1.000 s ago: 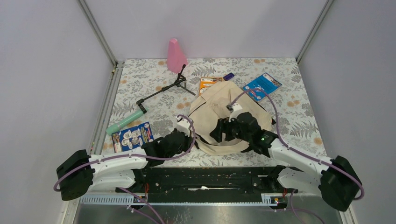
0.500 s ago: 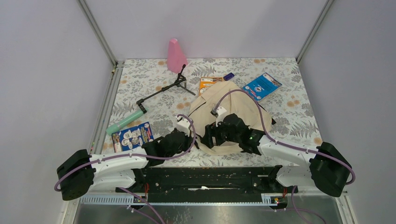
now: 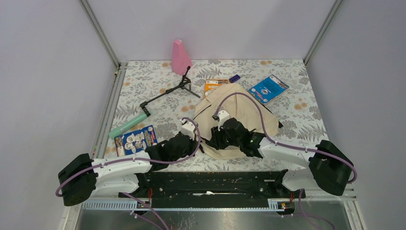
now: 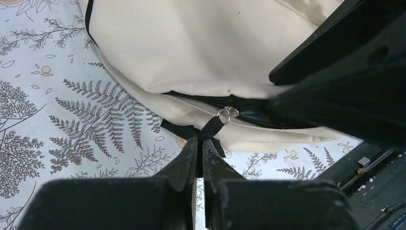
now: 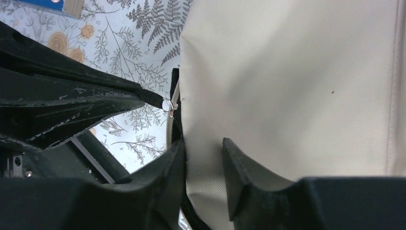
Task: Pack the student bag
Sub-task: Unzip the student bag at the center of the board.
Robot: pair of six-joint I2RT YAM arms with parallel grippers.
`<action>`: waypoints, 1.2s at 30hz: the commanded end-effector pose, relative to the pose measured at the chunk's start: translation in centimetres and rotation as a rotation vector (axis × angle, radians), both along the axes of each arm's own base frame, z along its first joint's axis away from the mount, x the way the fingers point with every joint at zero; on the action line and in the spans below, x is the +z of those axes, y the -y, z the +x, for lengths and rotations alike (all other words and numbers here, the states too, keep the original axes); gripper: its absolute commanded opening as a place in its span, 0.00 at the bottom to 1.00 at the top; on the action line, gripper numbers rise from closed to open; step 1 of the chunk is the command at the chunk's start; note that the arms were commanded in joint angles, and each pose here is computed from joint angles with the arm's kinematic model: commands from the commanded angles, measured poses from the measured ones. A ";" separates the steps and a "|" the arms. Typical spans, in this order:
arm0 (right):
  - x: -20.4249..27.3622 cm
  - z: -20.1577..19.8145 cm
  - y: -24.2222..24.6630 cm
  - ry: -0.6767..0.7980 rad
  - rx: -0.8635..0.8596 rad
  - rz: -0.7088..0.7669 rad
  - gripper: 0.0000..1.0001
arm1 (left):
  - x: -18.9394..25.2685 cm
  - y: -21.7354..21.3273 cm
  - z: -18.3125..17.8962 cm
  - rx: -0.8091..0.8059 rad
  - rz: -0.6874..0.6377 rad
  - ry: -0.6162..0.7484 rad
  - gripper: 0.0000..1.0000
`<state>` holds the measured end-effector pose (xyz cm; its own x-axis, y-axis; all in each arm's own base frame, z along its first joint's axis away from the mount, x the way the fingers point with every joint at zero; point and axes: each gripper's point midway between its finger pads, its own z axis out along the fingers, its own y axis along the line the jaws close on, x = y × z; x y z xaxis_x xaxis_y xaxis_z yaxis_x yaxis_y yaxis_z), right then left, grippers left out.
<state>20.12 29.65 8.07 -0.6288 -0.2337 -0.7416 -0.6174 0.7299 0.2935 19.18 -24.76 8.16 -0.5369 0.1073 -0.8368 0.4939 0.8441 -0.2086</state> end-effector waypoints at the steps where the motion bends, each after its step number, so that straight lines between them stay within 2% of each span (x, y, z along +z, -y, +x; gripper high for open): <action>1: 1.7 1.5 -0.8 0.045 -0.041 0.002 0.31 | 2.1 0.7 0.7 0.014 -0.067 0.032 0.00; 5: 1.7 1.4 -1.0 0.029 -0.042 0.006 0.06 | 2.0 0.7 0.9 0.021 -0.060 0.028 0.00; 7: 1.8 1.3 -0.9 0.028 -0.046 0.012 0.00 | 1.8 0.4 1.1 0.041 -0.050 0.022 0.00; 19: 3.5 1.2 0.6 0.074 -0.082 0.035 0.00 | 1.1 -2.4 3.7 0.166 -0.006 0.001 0.00; 36: 4.2 -0.6 2.2 0.063 -0.066 0.060 0.00 | 2.4 -4.2 9.0 0.273 -0.034 0.007 0.00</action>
<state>20.19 28.02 11.92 -0.5922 -0.1496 -0.7918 -0.5863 0.7541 0.2961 25.87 -20.44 8.57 -0.5763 -0.0401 -0.8163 0.2666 0.9349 -0.2342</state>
